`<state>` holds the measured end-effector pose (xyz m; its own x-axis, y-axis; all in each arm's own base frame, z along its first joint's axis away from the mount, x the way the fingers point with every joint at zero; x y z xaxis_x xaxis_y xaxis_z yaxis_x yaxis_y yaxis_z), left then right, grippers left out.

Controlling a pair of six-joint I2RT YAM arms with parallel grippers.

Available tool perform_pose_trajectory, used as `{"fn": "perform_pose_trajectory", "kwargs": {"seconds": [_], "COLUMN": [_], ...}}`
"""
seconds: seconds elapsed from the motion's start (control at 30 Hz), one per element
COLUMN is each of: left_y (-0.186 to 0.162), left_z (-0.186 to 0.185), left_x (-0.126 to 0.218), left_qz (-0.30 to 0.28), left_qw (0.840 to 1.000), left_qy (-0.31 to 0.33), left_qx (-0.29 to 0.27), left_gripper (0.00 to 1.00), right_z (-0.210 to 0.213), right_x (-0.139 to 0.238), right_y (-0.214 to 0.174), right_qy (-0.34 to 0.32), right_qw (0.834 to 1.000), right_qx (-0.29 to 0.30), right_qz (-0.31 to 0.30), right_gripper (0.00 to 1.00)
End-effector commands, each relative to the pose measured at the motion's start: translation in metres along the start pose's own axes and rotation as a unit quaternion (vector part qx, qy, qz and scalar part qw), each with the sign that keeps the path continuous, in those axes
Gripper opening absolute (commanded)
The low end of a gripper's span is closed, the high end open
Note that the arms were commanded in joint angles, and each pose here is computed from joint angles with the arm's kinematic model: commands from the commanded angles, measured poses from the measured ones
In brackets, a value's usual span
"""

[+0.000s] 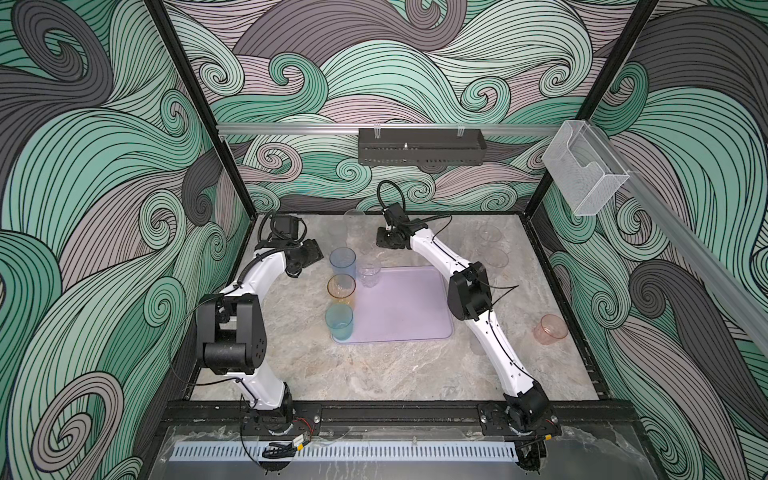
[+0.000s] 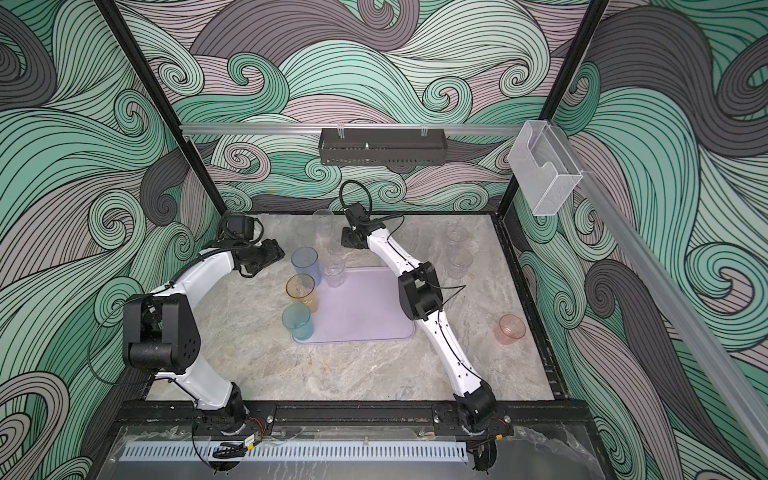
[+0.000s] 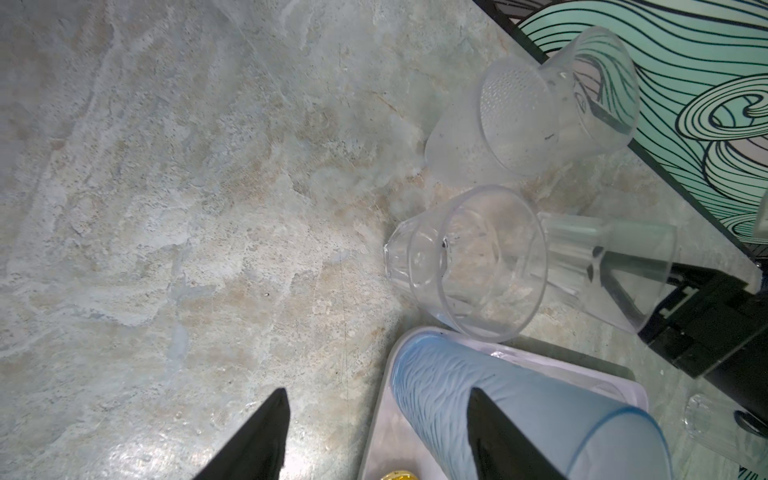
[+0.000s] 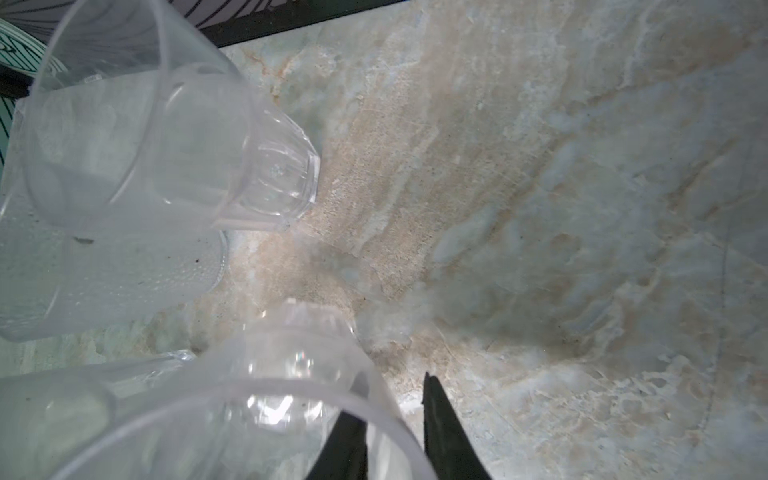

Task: Place the glasses into the tray
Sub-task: 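Close the right gripper on another clear cup and lift it, then carry the clear cup over the tray and lower it beside the first clear cup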

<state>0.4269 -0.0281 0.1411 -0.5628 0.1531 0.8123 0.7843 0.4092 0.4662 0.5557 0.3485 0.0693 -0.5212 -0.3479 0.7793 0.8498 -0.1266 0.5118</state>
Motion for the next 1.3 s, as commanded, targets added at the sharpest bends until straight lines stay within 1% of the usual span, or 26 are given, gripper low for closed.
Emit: {"fn": "perform_pose_trajectory", "kwargs": {"seconds": [0.0,0.1,0.27,0.43,0.6,0.8,0.9,0.97,1.1,1.13,1.27], "left_y": [0.005,0.005,0.006,0.007,0.011,0.016,0.01,0.003,-0.011,-0.012,-0.027], "left_z": [-0.002,-0.003,-0.004,-0.004,-0.008,-0.018,-0.027,-0.029,-0.025,-0.026,-0.019], "left_x": [0.01,0.011,0.013,0.018,0.031,0.053,0.063,0.066,0.068,0.079,0.075], "left_qz": [-0.016,-0.018,-0.019,-0.026,-0.037,-0.056,-0.058,-0.05,-0.028,-0.037,-0.022], "left_qw": [1.0,1.0,1.0,1.0,0.999,0.998,0.996,0.996,0.998,0.997,0.998], "left_qy": [0.003,0.004,0.001,0.002,-0.006,-0.027,-0.06,-0.071,-0.063,-0.066,-0.06], "left_qx": [-0.013,-0.013,-0.012,-0.013,-0.004,0.005,0.013,0.015,0.002,-0.003,-0.004], "left_gripper": [0.71,0.7,0.7,0.7,0.71,0.7,0.7,0.7,0.7,0.7,0.7], "right_z": [0.003,0.0,-0.003,-0.004,-0.007,-0.023,-0.033,-0.039,-0.047,-0.045,-0.027], "right_x": [0.03,0.039,0.068,0.099,0.139,0.187,0.209,0.221,0.236,0.238,0.234], "right_y": [0.019,0.023,0.04,0.044,0.037,0.008,-0.012,-0.031,-0.074,-0.087,-0.131], "right_qy": [-0.003,-0.008,-0.015,-0.019,-0.023,-0.044,-0.057,-0.068,-0.099,-0.102,-0.105], "right_qw": [1.0,1.0,0.998,0.998,0.997,0.997,0.996,0.994,0.987,0.985,0.979], "right_qx": [0.008,0.016,0.031,0.04,0.052,0.055,0.065,0.077,0.102,0.107,0.137], "right_qz": [-0.021,-0.025,-0.045,-0.048,-0.045,-0.015,0.008,0.031,0.074,0.083,0.111], "right_gripper": [0.16,0.12,0.07,0.06,0.06,0.05,0.04,0.03,0.03,0.03,0.04]}}
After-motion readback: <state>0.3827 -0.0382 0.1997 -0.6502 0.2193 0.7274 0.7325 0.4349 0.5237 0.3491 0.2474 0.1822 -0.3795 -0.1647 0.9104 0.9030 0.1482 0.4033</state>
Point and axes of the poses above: each gripper's point midway between its finger pads, its own x axis back along the fingers, its own z axis along the line the jaws close on, y = z × x, the point moved 1 cm from there along x, back along the fingers, and after that the axes turned 4 degrees about -x, right-handed, at the moved point
